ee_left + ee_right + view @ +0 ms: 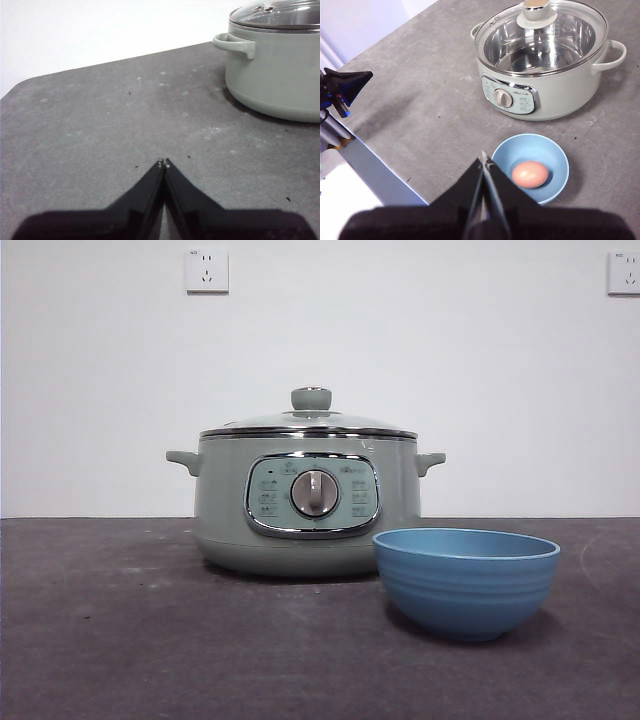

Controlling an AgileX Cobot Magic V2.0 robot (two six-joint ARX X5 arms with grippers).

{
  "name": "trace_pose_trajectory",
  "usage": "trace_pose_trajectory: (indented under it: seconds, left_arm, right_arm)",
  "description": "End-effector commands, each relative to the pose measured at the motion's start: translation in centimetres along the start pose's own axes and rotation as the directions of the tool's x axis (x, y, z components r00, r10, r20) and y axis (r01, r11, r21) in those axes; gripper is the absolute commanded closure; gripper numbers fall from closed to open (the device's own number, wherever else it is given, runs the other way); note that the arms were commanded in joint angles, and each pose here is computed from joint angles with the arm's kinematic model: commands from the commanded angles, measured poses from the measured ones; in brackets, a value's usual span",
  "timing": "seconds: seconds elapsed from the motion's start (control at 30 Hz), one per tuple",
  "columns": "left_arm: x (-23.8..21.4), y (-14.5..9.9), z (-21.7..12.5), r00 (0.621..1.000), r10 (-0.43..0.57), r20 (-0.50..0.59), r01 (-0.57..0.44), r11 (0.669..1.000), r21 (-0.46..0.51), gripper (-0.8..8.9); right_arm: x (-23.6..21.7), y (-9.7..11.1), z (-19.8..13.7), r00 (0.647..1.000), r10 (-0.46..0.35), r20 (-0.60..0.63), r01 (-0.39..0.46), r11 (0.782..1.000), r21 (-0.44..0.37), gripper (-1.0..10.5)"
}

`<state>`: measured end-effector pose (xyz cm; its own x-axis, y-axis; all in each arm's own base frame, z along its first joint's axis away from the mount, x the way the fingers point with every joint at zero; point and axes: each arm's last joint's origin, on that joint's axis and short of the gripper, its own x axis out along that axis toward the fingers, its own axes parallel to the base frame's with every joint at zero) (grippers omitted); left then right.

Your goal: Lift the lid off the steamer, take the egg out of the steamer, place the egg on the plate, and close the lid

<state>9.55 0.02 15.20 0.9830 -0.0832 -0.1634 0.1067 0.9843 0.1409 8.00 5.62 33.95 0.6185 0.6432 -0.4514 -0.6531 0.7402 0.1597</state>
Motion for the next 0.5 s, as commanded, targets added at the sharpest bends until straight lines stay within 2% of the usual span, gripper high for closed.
trace_pose_trajectory:
  seconds: [0.03, 0.13, 0.2, 0.3, 0.4, 0.5]
  left_arm:
    - [0.1, 0.0, -0.4, 1.000, -0.002, -0.007, 0.002, 1.000, -0.007, 8.17]
    - [0.1, 0.0, -0.4, 1.000, -0.002, -0.007, 0.002, 1.000, -0.007, 8.17]
    - [0.1, 0.0, -0.4, 1.000, -0.002, -0.007, 0.002, 1.000, -0.007, 8.17]
    - [0.1, 0.0, -0.4, 1.000, -0.002, -0.007, 0.002, 1.000, -0.008, 8.17]
    - [0.1, 0.0, -0.4, 1.000, -0.002, -0.007, 0.002, 1.000, -0.007, 8.17]
    - [0.1, 0.0, -0.4, 1.000, -0.002, -0.007, 0.002, 1.000, -0.007, 8.17]
  right_arm:
    - [0.1, 0.0, -0.1, 1.000, 0.002, 0.000, -0.002, 1.000, -0.008, 9.6]
    - [-0.3, -0.1, 0.0, 0.998, -0.045, 0.033, 0.048, 0.996, -0.075, 9.6]
    - [-0.9, -0.4, 0.1, 0.992, -0.096, 0.079, 0.103, 0.990, -0.095, 9.6]
    - [-1.9, -1.0, -0.1, 0.978, -0.119, 0.171, 0.135, 0.987, -0.091, 9.6]
    - [-2.3, -1.7, -1.4, 0.938, -0.198, 0.285, 0.223, 0.973, -0.059, 9.6]
    - [-1.6, -2.7, -3.9, 0.877, -0.315, 0.363, 0.345, 0.938, -0.018, 9.6]
